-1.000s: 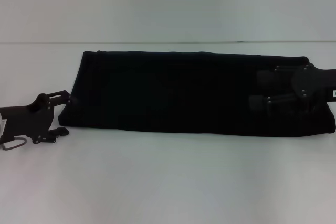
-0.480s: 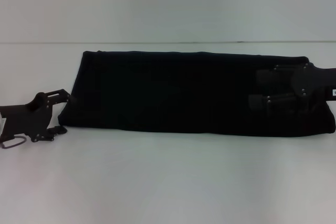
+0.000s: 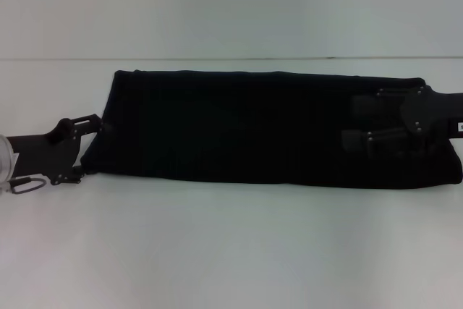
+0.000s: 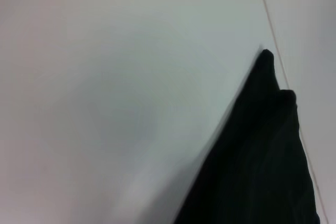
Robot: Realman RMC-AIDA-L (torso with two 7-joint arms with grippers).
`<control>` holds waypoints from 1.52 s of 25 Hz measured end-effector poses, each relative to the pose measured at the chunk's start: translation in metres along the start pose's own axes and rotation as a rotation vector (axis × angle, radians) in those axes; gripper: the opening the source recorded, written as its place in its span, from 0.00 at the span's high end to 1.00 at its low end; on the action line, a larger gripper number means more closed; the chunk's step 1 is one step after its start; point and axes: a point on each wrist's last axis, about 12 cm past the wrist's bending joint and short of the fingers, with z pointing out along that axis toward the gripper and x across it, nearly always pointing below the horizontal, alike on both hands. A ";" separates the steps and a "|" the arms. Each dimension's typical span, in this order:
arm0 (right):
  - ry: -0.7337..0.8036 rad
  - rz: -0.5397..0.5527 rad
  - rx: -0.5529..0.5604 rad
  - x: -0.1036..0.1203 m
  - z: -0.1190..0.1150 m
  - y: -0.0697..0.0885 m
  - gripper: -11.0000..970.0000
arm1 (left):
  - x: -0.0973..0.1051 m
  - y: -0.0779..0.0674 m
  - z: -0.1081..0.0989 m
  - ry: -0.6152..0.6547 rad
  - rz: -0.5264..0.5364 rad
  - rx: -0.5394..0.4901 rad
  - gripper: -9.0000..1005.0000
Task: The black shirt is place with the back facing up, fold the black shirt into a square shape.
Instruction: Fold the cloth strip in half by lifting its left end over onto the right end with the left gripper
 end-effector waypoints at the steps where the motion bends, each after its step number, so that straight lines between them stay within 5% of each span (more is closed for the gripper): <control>1: 0.000 0.000 -0.001 0.000 0.000 0.000 0.05 | 0.000 -0.001 0.001 0.001 0.007 0.002 0.12; 10: -0.005 0.004 0.001 0.001 -0.001 0.000 0.05 | 0.001 -0.003 0.001 0.012 0.057 0.002 0.12; 16: -0.009 0.005 0.001 0.002 -0.002 0.001 0.05 | 0.002 0.000 0.001 0.016 0.115 0.000 0.28; 21: -0.008 0.004 -0.001 0.002 -0.002 0.001 0.05 | 0.001 0.002 0.000 0.011 0.132 -0.010 0.52; 32: -0.006 0.005 -0.003 0.002 -0.001 0.001 0.05 | 0.000 0.003 0.000 0.008 0.184 -0.036 0.76; 34: -0.006 0.005 -0.002 0.002 -0.001 0.001 0.05 | 0.000 0.003 0.000 0.008 0.203 -0.038 0.96; 38: -0.008 0.008 -0.001 0.002 0.001 0.001 0.05 | -0.001 0.001 -0.002 0.006 0.254 -0.021 0.96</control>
